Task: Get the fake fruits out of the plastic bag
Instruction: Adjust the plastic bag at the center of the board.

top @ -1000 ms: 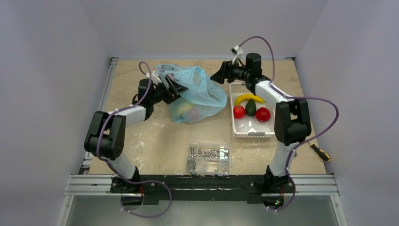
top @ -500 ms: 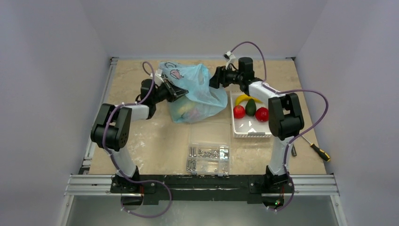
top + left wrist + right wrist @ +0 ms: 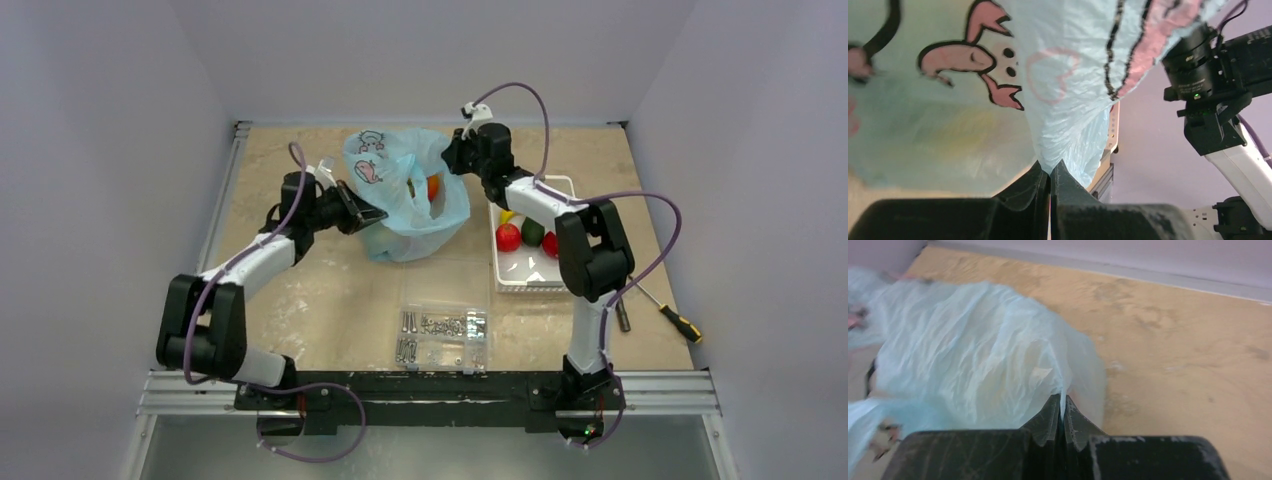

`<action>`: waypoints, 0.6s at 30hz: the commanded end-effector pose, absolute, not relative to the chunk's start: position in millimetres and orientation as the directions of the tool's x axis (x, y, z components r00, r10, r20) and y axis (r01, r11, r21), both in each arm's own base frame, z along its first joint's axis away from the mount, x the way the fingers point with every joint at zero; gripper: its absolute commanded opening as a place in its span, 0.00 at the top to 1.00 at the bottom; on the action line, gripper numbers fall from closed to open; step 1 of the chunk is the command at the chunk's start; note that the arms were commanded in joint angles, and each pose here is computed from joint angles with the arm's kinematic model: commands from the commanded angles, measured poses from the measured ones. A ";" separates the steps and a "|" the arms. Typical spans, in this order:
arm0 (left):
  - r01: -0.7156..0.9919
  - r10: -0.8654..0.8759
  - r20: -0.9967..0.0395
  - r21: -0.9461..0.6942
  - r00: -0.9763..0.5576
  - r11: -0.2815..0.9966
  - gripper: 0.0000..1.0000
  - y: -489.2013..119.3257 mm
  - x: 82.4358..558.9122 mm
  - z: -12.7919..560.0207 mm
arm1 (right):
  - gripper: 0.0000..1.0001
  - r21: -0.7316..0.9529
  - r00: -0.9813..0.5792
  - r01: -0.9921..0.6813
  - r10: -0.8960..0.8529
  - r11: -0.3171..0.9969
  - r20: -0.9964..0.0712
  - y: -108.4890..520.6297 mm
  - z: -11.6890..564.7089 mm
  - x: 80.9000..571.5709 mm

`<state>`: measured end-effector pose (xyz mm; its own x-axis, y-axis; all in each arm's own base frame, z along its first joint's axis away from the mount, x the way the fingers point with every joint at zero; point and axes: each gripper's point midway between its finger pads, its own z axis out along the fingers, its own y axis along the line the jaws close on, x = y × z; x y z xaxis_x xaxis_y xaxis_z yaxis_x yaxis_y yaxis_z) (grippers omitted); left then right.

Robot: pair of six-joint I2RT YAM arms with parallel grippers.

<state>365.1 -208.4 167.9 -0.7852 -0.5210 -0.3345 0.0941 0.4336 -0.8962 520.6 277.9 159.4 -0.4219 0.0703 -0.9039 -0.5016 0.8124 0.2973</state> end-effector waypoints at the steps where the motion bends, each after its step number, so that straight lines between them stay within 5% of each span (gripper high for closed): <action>1: -0.121 -0.473 -0.279 -0.747 -0.836 0.654 1.00 -170.1 306.1 153.7 | 1.00 0.256 -0.128 -0.180 0.236 0.950 -0.963 202.1 228.7 569.4; 8: -0.155 -0.435 -0.258 -0.683 -0.863 0.713 1.00 -154.0 251.3 156.8 | 1.00 0.249 -0.050 -0.109 0.245 0.962 -0.968 179.2 254.1 589.1; 12: -0.169 -0.449 -0.215 -0.720 -0.867 0.673 1.00 -163.1 246.0 151.8 | 1.00 0.219 -0.108 -0.239 0.198 0.946 -0.974 201.4 258.6 573.1; 18: -0.124 -0.452 -0.265 -0.736 -0.852 0.665 1.00 -167.2 267.4 169.3 | 0.53 0.154 -0.349 -0.277 0.050 0.948 -0.936 224.9 245.9 523.2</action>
<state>257.3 -161.6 153.9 -0.8549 -0.4582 -0.2435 -0.1597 0.6788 -0.7168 559.1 214.8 186.9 -0.3239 0.1208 -0.9383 -0.2354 0.9504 0.2036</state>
